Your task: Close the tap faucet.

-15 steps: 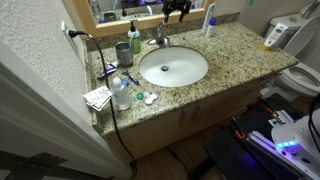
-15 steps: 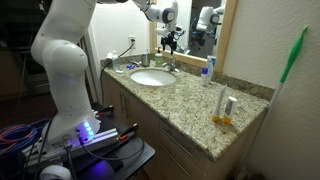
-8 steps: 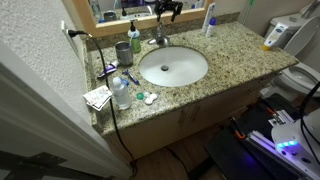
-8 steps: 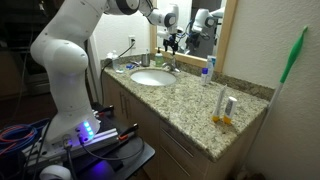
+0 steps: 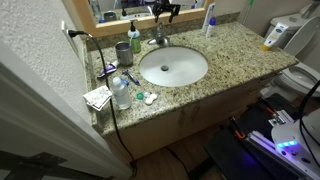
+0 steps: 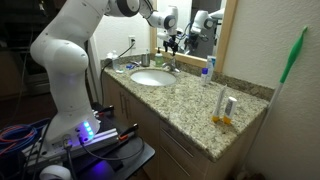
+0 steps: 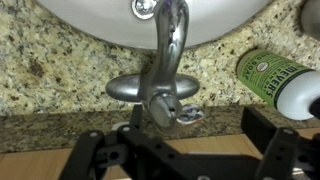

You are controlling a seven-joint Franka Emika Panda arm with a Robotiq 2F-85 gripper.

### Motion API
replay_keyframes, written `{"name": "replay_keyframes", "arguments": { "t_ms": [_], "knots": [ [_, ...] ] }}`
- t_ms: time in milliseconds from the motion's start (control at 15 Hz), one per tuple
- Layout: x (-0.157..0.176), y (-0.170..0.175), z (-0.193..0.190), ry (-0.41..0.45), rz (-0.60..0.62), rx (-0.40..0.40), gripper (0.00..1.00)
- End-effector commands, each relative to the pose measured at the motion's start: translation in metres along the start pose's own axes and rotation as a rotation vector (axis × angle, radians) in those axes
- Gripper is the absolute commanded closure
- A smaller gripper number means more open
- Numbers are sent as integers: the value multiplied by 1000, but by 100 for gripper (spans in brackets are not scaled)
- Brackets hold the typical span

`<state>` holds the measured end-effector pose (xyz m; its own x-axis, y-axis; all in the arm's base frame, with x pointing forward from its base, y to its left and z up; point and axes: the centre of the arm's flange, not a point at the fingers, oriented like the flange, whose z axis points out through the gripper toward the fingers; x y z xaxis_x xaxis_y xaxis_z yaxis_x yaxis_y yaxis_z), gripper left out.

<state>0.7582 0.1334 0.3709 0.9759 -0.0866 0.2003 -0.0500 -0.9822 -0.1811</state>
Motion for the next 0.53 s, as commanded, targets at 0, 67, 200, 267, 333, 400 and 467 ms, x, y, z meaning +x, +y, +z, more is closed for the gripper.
{"name": "replay_keyframes", "arguments": {
  "t_ms": [0,67,200,267,333,400,467],
  "knots": [
    [7,-3,11,14,11,-2,0],
    [7,-3,11,18,18,-3,0],
    [-1,-2,8,-3,4,0,0],
    [-1,-2,8,-4,4,0,0],
    [-1,-1,8,-6,-4,6,25],
    [-2,-1,8,2,-1,6,26],
    [-2,-1,8,3,-1,4,33]
  ]
}}
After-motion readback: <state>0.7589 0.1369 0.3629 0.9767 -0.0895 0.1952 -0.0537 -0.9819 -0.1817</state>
